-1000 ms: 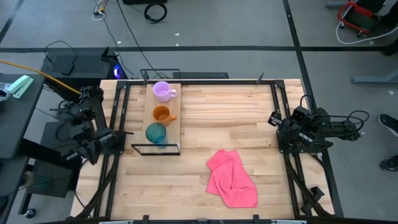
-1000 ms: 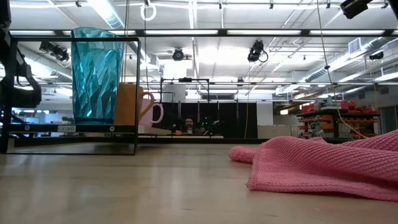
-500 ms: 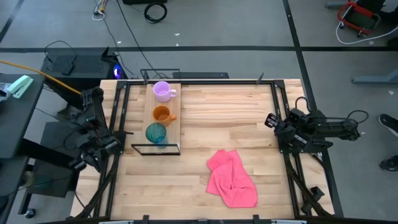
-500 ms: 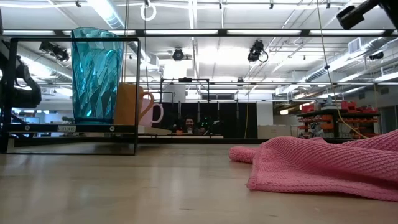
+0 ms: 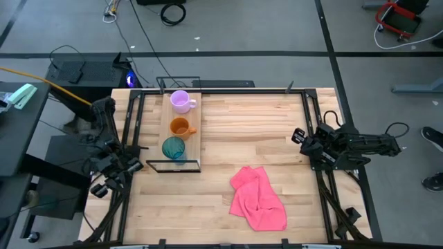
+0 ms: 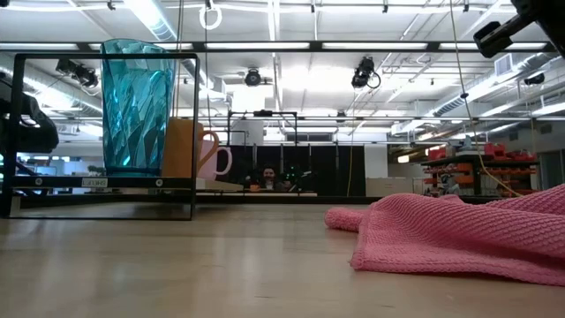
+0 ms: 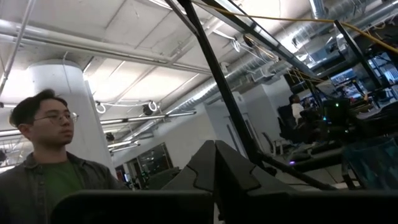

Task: Stack small to large cups/mugs on shelf
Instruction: Return to Home Position

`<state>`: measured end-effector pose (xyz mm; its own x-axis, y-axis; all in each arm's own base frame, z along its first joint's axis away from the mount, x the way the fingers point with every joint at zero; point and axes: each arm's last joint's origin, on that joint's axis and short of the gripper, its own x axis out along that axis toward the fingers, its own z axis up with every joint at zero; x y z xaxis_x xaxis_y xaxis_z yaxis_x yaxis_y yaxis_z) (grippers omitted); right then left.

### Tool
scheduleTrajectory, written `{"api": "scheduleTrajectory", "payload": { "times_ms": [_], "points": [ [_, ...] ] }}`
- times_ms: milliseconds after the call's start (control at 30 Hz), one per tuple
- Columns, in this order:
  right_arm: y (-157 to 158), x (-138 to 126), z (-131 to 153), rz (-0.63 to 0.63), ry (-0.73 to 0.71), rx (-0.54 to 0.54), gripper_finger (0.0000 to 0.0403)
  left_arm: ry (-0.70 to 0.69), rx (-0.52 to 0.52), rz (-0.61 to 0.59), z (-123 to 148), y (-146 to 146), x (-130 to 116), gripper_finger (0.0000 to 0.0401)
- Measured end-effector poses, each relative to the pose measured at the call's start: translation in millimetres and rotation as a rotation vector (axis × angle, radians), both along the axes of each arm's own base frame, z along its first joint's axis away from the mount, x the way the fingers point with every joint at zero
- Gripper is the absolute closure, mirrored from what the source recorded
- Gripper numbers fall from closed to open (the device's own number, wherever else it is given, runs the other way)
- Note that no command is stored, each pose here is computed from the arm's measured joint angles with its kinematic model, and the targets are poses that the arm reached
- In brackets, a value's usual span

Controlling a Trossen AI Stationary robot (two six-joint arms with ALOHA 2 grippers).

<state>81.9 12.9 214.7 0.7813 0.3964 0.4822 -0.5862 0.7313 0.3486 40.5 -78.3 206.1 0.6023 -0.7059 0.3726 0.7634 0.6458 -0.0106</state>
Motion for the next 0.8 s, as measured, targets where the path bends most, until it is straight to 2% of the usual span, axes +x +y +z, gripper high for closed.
{"api": "scheduleTrajectory", "payload": {
  "times_ms": [233, 367, 600, 800],
  "points": [
    [0.0, 0.7, -1.1, -0.006, 0.010, -0.008, 0.0387, 0.007, 0.003, 0.001, -3.4, -1.1, 0.5, 0.0361],
    [0.1, 2.9, -5.1, -0.015, 0.050, -0.027, 0.0387, 0.048, 0.062, -0.005, -10.1, -3.5, 1.5, 0.0360],
    [0.1, 6.3, -12.3, -0.082, 0.070, -0.160, 0.0387, 0.104, 0.196, -0.004, -23.5, -6.9, 2.8, 0.0357],
    [0.2, 8.6, -18.1, -0.116, 0.096, -0.247, 0.0387, 0.112, 0.217, -0.004, -25.6, -7.1, 2.9, 0.0365]
  ]
}}
